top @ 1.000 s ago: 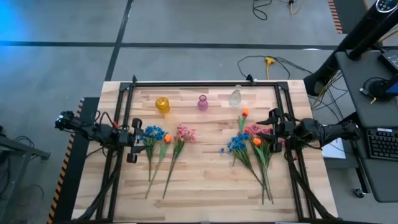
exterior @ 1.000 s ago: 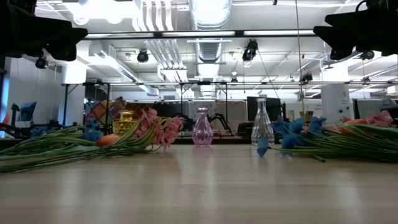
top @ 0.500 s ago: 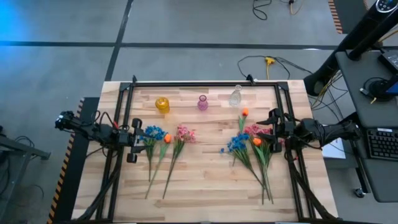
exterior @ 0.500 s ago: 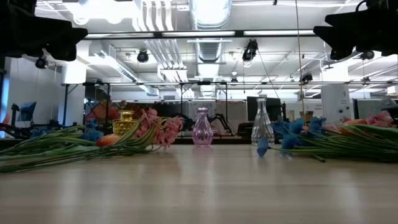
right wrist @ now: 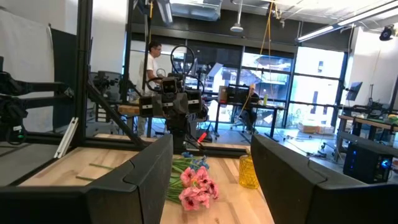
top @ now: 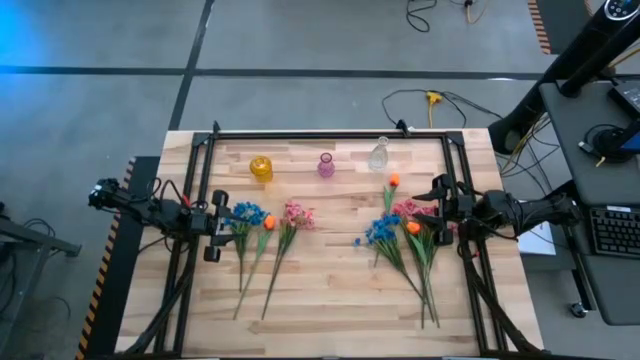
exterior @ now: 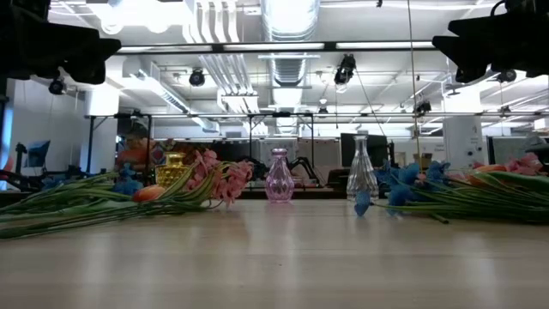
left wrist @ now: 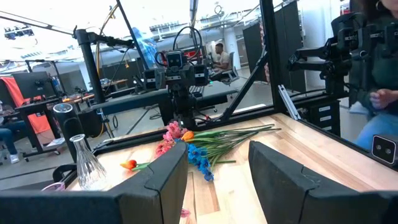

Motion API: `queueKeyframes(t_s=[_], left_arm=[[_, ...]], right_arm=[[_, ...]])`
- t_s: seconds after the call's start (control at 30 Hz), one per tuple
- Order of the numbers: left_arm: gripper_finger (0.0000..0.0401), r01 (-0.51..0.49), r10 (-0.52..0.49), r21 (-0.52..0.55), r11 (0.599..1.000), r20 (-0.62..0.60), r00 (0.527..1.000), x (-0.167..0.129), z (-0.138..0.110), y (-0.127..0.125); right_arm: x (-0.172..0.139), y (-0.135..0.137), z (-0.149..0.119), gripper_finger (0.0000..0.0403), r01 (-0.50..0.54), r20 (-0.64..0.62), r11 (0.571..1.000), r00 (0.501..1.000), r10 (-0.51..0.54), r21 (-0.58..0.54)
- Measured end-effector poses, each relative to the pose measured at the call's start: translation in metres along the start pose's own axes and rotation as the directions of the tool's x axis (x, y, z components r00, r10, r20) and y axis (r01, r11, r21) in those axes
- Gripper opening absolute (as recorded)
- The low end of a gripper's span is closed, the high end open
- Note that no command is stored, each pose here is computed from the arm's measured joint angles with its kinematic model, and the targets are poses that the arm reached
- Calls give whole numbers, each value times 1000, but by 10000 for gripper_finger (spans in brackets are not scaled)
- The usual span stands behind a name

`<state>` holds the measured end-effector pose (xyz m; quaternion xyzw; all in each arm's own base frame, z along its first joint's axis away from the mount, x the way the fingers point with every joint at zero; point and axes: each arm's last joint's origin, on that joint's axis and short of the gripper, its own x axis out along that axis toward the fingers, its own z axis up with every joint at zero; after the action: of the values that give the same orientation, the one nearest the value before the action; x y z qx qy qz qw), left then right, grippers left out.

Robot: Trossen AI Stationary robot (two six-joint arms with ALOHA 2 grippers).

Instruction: Sort flowers into vase by color

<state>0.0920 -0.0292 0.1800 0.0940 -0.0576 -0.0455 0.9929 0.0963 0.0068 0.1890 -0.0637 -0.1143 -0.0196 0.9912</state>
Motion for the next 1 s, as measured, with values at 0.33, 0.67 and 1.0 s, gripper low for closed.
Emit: queueKeyframes(t_s=[0.33, 0.67, 1.0], left_arm=[[154, 0, 0, 0, 1000, 0, 1000, 0, 0, 0], [154, 0, 0, 0, 1000, 0, 1000, 0, 0, 0], [154, -36, 39, -139, 990, 16, 999, 0, 2, 2]], right_arm=[[0, 0, 0, 210, 0, 0, 1000, 1000, 0, 0], [0, 0, 0, 210, 0, 0, 1000, 1000, 0, 0], [0, 0, 2, 210, 2, 17, 1000, 1000, -2, 26]])
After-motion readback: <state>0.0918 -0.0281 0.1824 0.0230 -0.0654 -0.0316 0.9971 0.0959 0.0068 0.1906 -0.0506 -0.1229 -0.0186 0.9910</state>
